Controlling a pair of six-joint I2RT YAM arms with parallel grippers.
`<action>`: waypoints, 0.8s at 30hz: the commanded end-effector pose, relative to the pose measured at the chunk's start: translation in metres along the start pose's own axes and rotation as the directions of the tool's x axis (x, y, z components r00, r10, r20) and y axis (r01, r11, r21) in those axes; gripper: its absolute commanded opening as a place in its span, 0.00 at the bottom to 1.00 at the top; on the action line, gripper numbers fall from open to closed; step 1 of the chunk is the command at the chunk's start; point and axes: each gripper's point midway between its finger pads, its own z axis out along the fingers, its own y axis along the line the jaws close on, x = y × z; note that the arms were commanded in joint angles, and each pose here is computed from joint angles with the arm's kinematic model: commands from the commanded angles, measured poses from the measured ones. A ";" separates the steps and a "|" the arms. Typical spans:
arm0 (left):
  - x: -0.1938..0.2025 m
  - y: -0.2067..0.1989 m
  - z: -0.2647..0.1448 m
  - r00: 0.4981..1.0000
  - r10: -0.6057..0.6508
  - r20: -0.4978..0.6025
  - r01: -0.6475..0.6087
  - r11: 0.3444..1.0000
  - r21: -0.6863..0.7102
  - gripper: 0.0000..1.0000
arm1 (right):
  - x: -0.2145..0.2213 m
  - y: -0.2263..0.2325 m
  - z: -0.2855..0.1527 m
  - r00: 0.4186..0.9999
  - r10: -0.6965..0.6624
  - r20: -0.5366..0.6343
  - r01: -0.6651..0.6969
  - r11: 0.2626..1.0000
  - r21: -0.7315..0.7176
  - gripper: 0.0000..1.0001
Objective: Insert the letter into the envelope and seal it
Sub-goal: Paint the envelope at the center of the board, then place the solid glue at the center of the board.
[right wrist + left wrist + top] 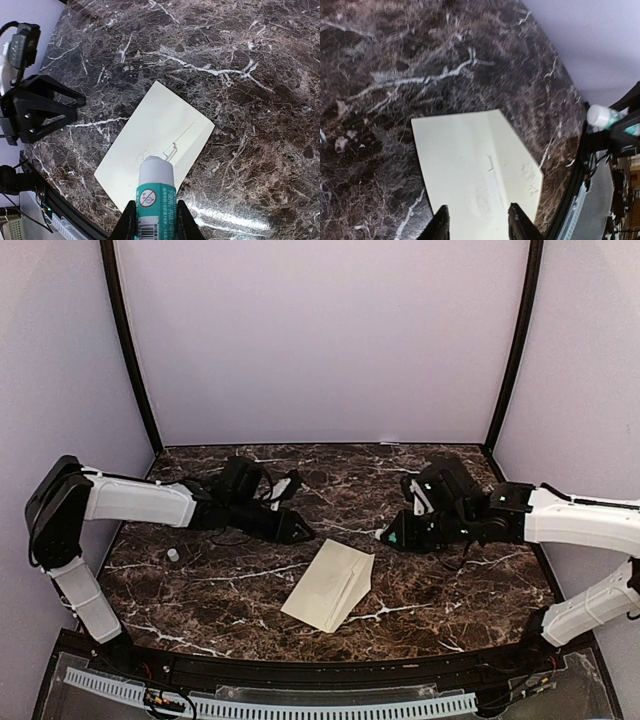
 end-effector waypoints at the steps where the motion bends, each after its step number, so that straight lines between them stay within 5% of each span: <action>1: -0.043 -0.048 -0.061 0.971 -0.028 0.237 0.003 0.995 0.104 0.43 | -0.021 0.021 -0.029 0.989 0.014 0.148 0.012 0.986 -0.168 0.00; 4: -0.043 -0.074 -0.088 0.953 -0.120 0.277 0.056 0.972 0.227 0.51 | -0.023 0.045 -0.055 0.975 0.014 0.223 0.068 0.933 -0.353 0.00; 9: -0.057 -0.136 -0.146 0.908 -0.128 0.399 -0.036 0.925 0.378 0.57 | -0.032 0.085 -0.109 0.932 0.037 0.360 0.201 0.776 -0.598 0.00; 24: -0.048 -0.230 -0.183 0.886 -0.181 0.428 -0.093 0.833 0.545 0.73 | -0.036 0.163 -0.164 0.837 0.024 0.546 0.437 0.572 -0.694 0.00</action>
